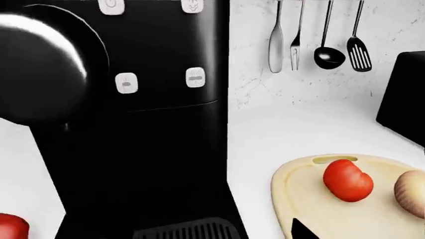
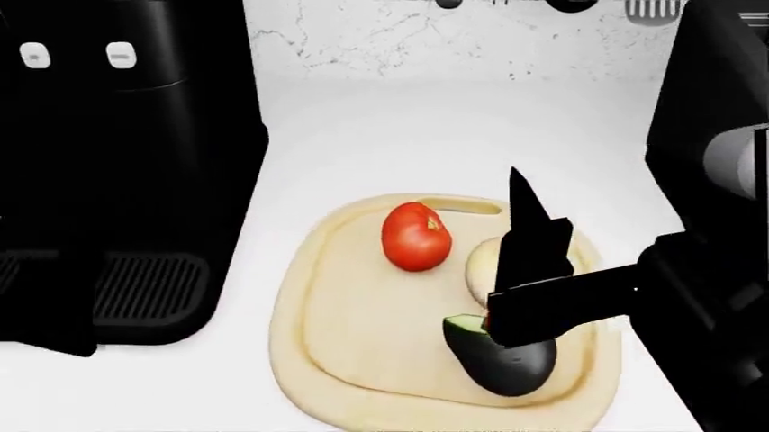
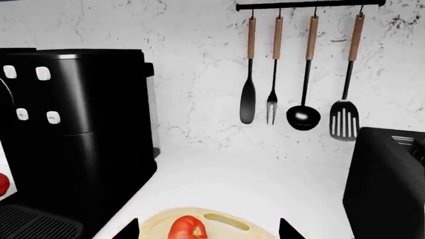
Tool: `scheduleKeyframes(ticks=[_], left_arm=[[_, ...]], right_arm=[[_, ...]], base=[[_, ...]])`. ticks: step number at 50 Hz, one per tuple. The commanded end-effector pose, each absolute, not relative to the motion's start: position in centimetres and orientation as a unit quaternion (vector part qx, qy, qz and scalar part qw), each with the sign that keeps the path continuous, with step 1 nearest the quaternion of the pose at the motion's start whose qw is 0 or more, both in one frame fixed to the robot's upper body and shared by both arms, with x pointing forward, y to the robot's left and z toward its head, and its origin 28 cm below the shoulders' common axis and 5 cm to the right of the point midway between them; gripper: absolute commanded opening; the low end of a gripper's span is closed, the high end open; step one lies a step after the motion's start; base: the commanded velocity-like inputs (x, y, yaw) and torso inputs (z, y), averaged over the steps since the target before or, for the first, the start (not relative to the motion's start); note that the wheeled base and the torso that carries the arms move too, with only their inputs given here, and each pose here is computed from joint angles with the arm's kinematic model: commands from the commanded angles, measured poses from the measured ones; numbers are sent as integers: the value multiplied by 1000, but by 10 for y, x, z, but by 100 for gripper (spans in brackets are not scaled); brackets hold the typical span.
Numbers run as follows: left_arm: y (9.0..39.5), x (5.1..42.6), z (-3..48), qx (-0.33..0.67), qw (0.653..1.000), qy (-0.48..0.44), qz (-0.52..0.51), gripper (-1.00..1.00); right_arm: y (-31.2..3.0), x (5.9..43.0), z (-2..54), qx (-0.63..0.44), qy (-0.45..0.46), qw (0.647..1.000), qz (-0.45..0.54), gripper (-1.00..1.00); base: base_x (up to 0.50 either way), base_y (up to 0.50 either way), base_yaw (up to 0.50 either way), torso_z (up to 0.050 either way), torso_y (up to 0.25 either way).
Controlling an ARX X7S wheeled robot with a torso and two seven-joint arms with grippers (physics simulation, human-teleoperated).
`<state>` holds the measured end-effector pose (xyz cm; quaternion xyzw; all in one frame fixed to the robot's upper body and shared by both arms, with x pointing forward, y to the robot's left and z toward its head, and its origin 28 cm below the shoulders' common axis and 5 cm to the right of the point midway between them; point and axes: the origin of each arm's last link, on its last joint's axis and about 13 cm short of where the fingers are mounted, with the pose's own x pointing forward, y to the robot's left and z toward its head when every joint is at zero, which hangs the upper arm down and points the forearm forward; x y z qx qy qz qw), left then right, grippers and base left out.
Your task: Place the avocado, onion, tomato and bell pepper on the cutting board.
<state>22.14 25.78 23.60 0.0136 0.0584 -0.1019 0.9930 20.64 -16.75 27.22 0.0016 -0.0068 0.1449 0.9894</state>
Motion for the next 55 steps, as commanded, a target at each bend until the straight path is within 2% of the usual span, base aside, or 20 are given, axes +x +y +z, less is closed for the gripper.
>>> scheduleKeyframes(ticks=[1,16,40,55], left_arm=[[265,214,236,-12,994,50,-95,100],[274,214,236,-5,995,51,-82,100],[261,225,240,3,992,55,-111,100],[258,231,236,6,991,59,-117,100]], right_arm=[[-173,201,271,5,-13,992,123,100],[-173,198,262,5,6,994,111,100],[-174,207,242,11,15,995,98,100],[-175,207,229,24,31,995,95,100]], base=[[-82,500,0,0,0],[-140,500,0,0,0],[-65,500,0,0,0],[257,249,0,0,0]])
